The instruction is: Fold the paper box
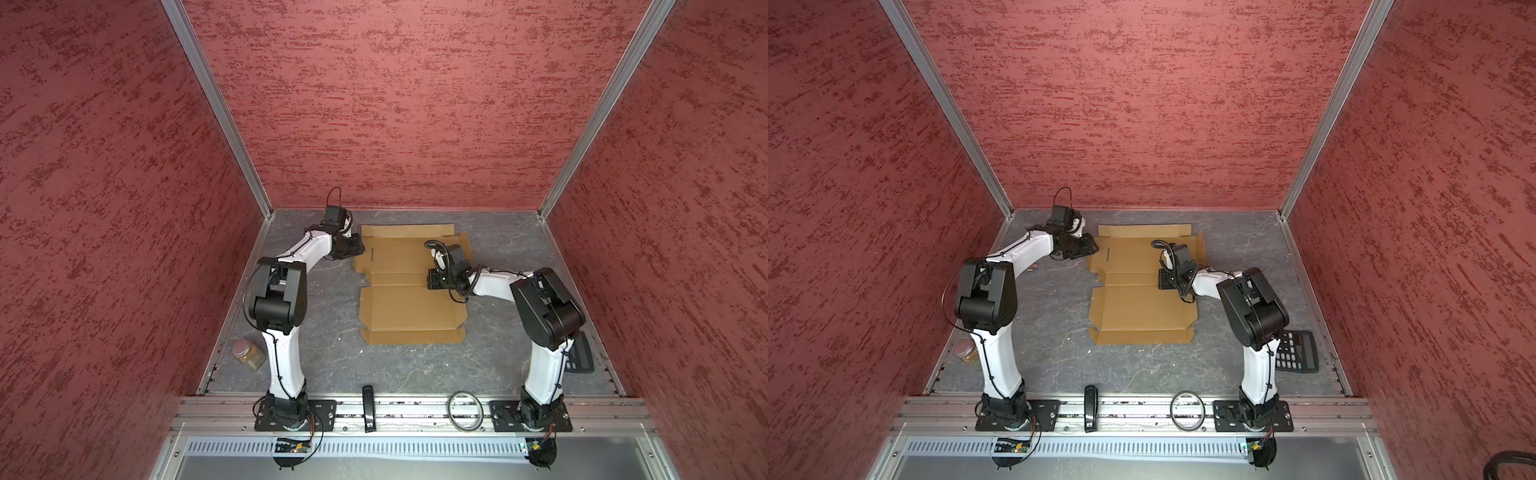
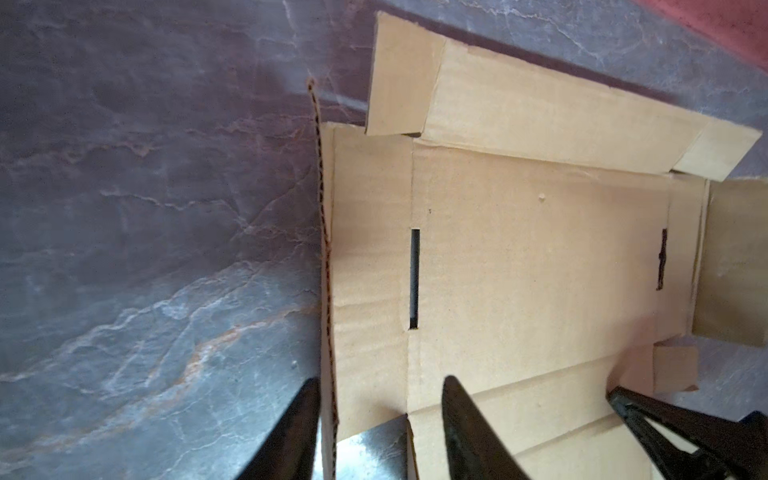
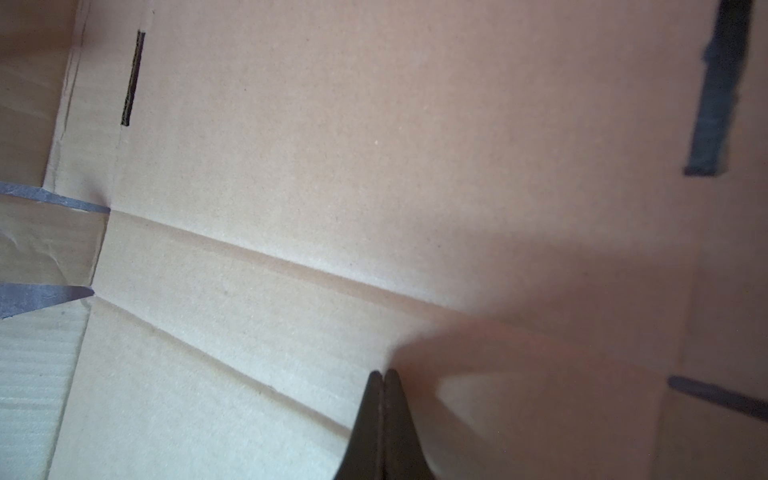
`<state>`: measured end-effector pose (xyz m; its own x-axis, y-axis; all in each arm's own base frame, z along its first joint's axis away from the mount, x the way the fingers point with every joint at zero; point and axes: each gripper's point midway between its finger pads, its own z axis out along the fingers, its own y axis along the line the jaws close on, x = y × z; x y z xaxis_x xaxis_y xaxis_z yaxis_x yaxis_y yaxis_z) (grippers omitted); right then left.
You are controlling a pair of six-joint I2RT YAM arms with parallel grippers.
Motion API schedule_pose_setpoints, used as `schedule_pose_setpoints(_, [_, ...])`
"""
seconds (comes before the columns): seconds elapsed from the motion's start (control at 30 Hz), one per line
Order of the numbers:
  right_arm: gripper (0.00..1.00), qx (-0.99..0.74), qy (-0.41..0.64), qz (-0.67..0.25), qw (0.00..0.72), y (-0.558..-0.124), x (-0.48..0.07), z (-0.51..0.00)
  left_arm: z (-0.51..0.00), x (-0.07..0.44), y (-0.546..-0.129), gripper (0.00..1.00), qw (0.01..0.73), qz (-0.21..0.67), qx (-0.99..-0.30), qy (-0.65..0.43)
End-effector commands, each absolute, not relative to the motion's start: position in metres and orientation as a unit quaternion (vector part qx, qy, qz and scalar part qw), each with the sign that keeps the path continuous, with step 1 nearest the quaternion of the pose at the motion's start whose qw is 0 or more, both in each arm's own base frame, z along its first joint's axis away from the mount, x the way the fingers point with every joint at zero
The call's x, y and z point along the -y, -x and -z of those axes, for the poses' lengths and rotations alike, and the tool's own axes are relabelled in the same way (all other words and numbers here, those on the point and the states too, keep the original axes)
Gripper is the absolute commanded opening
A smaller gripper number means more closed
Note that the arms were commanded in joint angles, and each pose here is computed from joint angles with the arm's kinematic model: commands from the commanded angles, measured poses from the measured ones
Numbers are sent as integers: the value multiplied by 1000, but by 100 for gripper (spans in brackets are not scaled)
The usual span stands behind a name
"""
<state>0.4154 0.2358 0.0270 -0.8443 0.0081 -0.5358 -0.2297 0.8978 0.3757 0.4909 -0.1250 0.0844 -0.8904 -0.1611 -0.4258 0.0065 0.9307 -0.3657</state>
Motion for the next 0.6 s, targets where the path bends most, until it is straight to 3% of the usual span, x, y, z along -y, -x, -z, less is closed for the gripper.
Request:
schedule_pose_setpoints(0.0, [0,-944,58,-206,251,-404,-236,-19,-87,127,-500,37,241,179,-953,31])
schedule_pose_setpoints(0.37, [0,-944,59,-207,250,-404,-237,-19,-65,111,-508,32,234,119,-964,30])
schedule_pose_setpoints(0.57, [0,-944,59,-207,250,-405,-238,-18,-61,113,-513,23,234,116,-965,28])
